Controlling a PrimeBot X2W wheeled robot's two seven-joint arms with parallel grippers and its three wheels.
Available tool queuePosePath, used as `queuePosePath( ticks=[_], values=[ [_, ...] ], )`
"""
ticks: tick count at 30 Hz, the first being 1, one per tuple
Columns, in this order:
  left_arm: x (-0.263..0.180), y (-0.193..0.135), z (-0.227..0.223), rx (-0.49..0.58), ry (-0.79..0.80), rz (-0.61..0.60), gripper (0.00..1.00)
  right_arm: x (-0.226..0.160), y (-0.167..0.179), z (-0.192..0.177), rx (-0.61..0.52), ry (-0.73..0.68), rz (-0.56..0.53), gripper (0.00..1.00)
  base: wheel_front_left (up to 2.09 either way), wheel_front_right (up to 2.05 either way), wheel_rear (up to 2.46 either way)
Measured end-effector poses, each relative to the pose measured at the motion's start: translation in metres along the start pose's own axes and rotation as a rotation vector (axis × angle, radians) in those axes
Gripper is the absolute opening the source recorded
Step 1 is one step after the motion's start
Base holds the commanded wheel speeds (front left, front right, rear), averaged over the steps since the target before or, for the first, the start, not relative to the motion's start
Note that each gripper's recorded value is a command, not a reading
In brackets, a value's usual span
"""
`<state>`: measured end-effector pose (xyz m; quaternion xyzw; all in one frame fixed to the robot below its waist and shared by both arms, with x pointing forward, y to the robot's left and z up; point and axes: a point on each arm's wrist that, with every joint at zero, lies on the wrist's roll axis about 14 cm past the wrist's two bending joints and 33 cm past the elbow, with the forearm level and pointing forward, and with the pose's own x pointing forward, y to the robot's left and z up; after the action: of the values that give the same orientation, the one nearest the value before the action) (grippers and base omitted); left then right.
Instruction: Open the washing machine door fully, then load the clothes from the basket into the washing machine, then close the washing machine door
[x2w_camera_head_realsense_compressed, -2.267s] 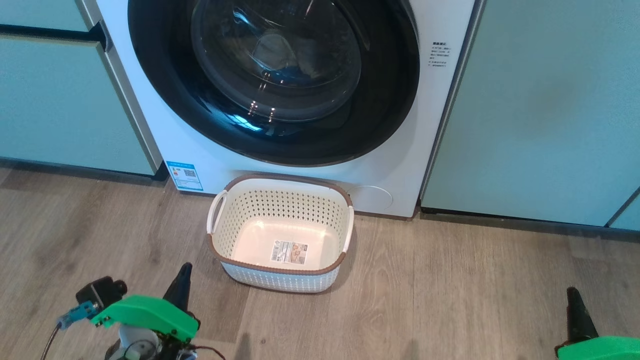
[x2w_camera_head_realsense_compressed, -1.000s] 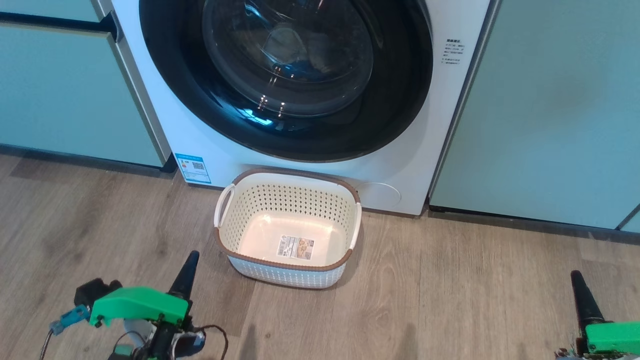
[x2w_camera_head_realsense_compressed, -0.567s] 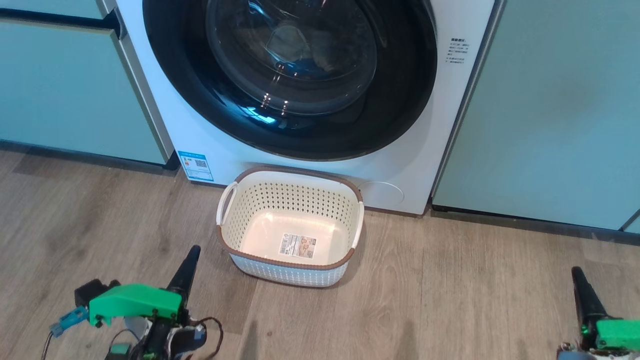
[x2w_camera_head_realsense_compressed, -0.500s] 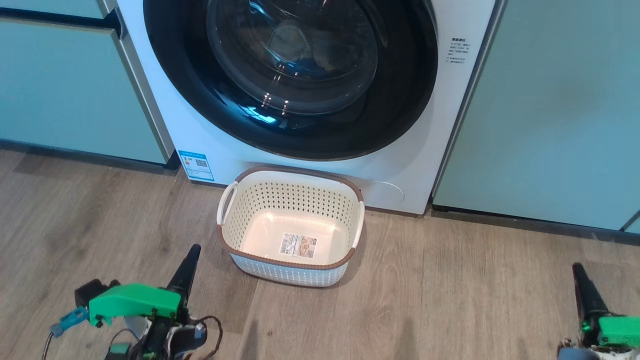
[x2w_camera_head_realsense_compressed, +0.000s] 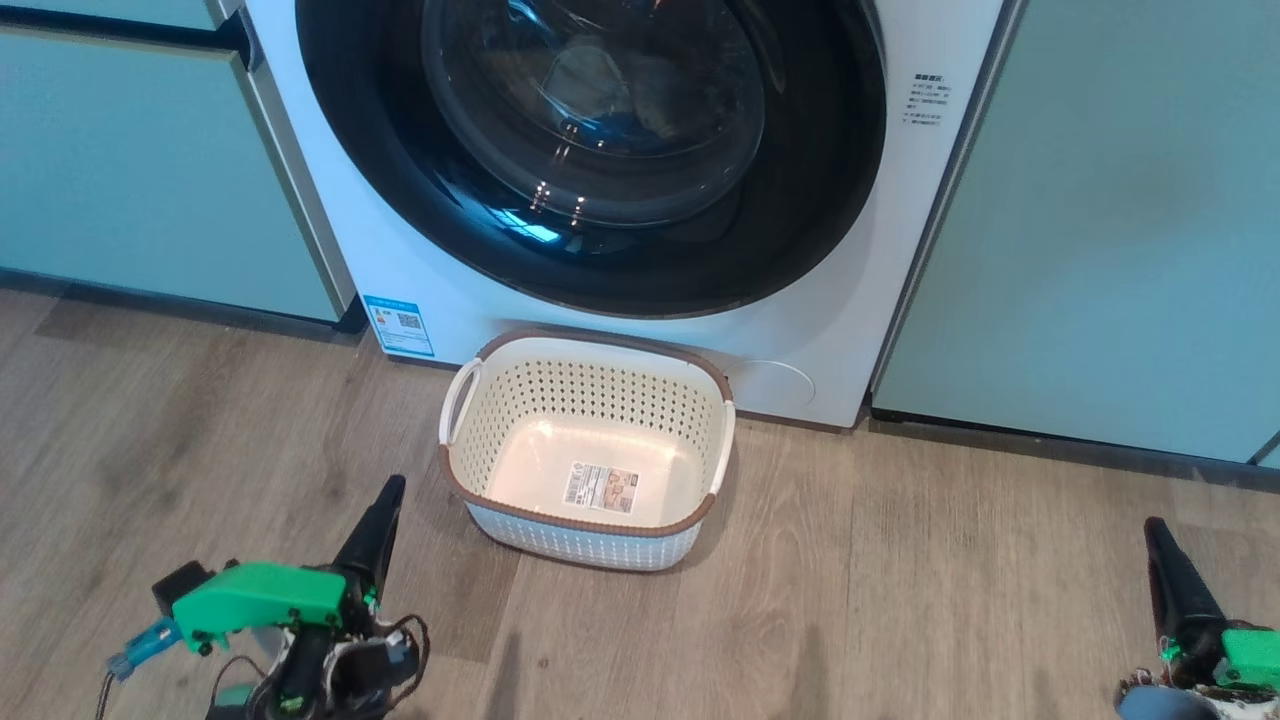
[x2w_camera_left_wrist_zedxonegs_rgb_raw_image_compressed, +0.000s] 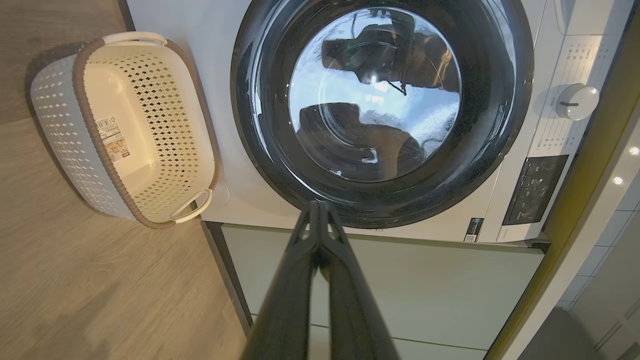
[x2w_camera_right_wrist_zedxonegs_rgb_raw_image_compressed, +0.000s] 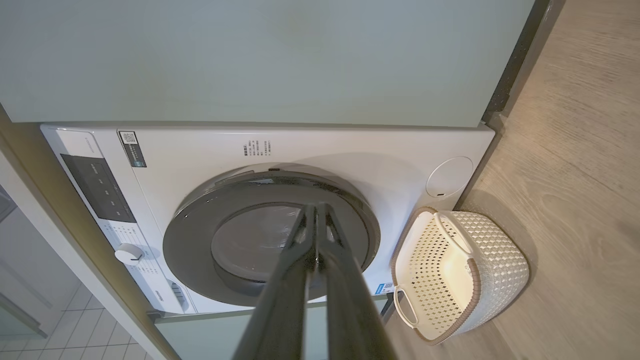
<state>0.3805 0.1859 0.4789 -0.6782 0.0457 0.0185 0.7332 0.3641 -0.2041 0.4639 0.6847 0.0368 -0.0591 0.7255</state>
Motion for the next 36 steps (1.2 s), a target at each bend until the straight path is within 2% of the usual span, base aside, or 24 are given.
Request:
queuePosePath(
  ticks=[8,36],
  values=[
    [0.000,-0.006,0.001,-0.075,-0.004,-0.022,0.00,0.006,0.011,-0.002,0.075,0.011,0.036,0.00,0.00,0.00,0.00],
    [0.000,-0.006,0.004,-0.079,-0.011,-0.024,0.00,0.006,0.011,-0.002,0.075,0.011,0.036,0.00,0.00,0.00,0.00]
  ],
)
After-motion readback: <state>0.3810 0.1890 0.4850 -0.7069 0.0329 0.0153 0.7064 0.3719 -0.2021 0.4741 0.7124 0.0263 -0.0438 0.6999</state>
